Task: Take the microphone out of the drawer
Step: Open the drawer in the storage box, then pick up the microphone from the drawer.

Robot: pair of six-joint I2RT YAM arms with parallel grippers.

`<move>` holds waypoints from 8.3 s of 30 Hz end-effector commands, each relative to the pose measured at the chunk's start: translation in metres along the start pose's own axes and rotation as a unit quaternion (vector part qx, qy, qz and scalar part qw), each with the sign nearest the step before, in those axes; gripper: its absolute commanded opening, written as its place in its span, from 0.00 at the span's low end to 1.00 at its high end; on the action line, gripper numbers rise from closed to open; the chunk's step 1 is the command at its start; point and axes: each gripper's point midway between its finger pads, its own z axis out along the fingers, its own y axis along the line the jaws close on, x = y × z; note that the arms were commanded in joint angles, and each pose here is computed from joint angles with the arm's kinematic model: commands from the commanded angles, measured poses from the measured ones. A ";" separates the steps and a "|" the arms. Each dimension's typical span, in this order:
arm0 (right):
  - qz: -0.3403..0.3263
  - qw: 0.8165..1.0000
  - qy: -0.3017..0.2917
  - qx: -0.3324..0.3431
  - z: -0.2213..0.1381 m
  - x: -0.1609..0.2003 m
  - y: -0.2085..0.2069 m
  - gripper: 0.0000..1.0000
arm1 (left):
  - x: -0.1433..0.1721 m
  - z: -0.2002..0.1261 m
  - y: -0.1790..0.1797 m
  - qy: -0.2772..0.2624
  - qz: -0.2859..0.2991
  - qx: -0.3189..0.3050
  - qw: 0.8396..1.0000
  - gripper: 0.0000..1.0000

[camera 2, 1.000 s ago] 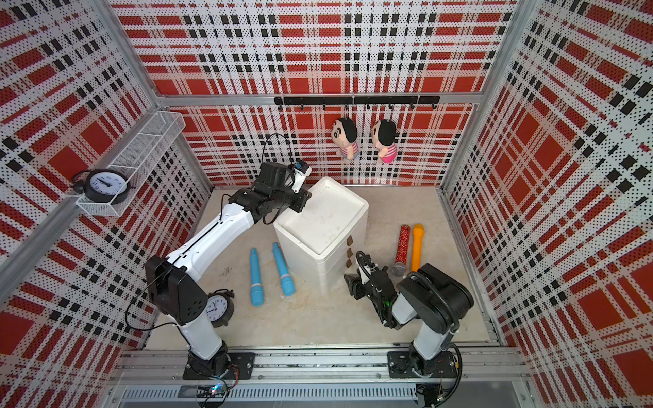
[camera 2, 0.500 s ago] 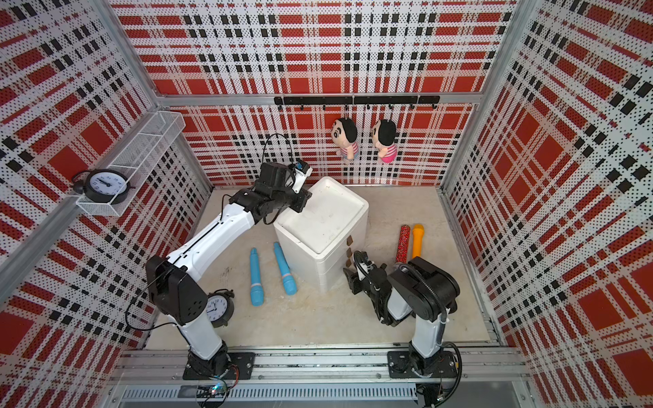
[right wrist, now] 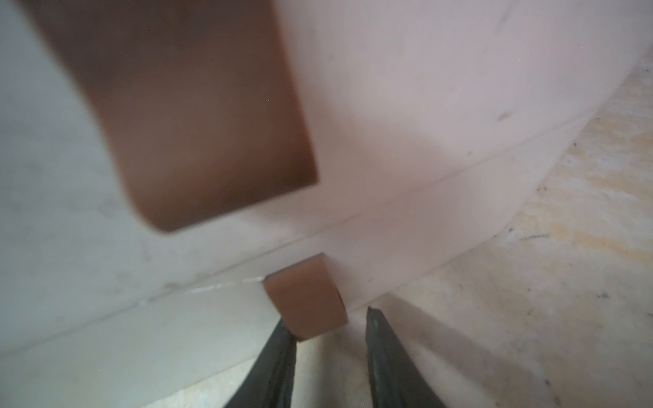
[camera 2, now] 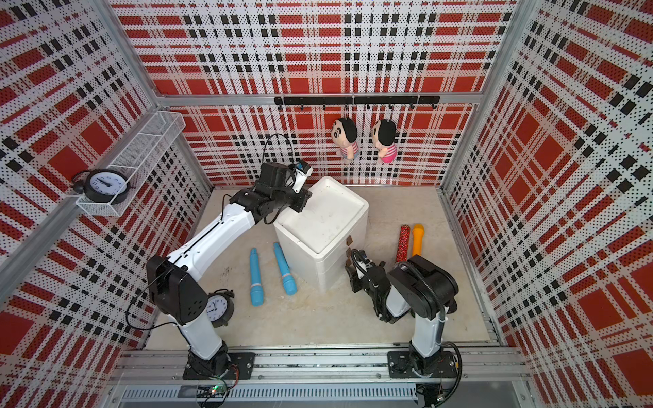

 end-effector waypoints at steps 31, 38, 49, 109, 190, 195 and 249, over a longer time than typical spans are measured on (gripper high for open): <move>0.058 0.998 -0.006 -0.001 -0.013 -0.013 0.003 0.00 | 0.040 0.021 -0.015 0.067 0.019 0.011 0.998 0.07; 0.067 0.997 0.031 0.016 -0.017 0.002 0.004 0.00 | 0.038 0.019 -0.009 0.064 0.016 -0.001 0.998 0.07; 0.109 0.982 0.093 0.120 -0.035 0.024 -0.003 0.00 | 0.036 0.017 -0.003 0.061 0.017 -0.023 0.998 0.07; 0.243 0.923 0.158 0.254 -0.149 0.034 -0.037 0.00 | 0.013 -0.006 0.043 0.013 0.005 -0.156 0.988 0.07; 0.317 0.904 0.200 0.207 -0.166 -0.116 -0.123 1.00 | -0.067 -0.109 -0.133 -0.084 0.054 0.035 0.994 0.98; 0.342 0.884 0.229 0.222 -0.168 -0.107 -0.145 1.00 | -0.058 -0.097 -0.197 -0.067 0.083 0.090 0.990 0.98; 0.369 0.879 0.175 0.245 -0.202 -0.107 -0.169 1.00 | 0.105 0.092 -0.272 0.198 0.162 0.077 0.964 0.74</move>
